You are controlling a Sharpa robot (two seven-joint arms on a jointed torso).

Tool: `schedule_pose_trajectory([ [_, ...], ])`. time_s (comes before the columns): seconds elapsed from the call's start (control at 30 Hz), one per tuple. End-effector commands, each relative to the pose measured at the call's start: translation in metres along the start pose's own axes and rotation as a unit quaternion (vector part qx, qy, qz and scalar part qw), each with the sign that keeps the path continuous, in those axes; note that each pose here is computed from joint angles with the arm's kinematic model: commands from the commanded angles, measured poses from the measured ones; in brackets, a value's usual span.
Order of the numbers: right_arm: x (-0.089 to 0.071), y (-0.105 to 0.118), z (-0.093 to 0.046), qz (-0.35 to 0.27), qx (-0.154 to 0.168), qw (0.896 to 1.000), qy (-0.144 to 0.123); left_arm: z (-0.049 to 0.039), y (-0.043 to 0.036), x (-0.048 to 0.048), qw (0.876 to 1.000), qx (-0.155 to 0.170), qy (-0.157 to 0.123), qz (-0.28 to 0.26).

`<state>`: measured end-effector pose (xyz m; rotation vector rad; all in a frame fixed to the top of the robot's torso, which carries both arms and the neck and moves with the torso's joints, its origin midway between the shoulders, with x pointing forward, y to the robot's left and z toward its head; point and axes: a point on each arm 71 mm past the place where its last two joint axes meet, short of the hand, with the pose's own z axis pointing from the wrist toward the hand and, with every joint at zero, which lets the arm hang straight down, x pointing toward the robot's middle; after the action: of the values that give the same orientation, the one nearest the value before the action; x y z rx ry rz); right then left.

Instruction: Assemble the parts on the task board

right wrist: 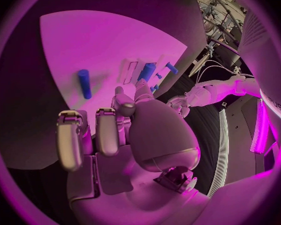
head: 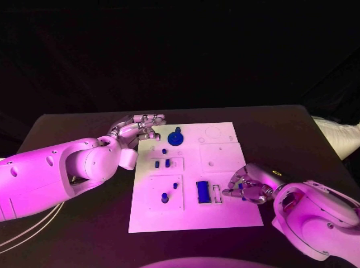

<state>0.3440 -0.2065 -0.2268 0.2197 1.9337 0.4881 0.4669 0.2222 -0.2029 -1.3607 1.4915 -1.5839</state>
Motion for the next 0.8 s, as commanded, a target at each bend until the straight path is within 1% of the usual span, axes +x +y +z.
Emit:
schedule_pose_trajectory([
  [0.03,-0.012,-0.010,-0.003,-0.008,-0.001,1.000,-0.017,0.0000,-0.0005,0.0029,1.000,0.003,0.011,-0.002],
  [0.17,-0.022,-0.024,-0.005,-0.041,0.009,0.999,-0.028,0.0001,-0.0005,0.0033,1.000,0.003,0.012,-0.001],
  [0.43,-0.028,-0.035,-0.004,-0.079,0.021,0.996,-0.036,0.0005,-0.0002,0.0044,1.000,0.003,0.014,-0.001],
  [0.6,-0.024,-0.038,-0.001,-0.093,0.027,0.995,-0.025,0.0008,-0.0001,0.0045,1.000,0.003,0.015,-0.001],
  [0.8,-0.013,-0.035,0.003,-0.097,0.024,0.995,-0.007,0.0009,0.0000,0.0047,1.000,0.003,0.015,-0.002],
])
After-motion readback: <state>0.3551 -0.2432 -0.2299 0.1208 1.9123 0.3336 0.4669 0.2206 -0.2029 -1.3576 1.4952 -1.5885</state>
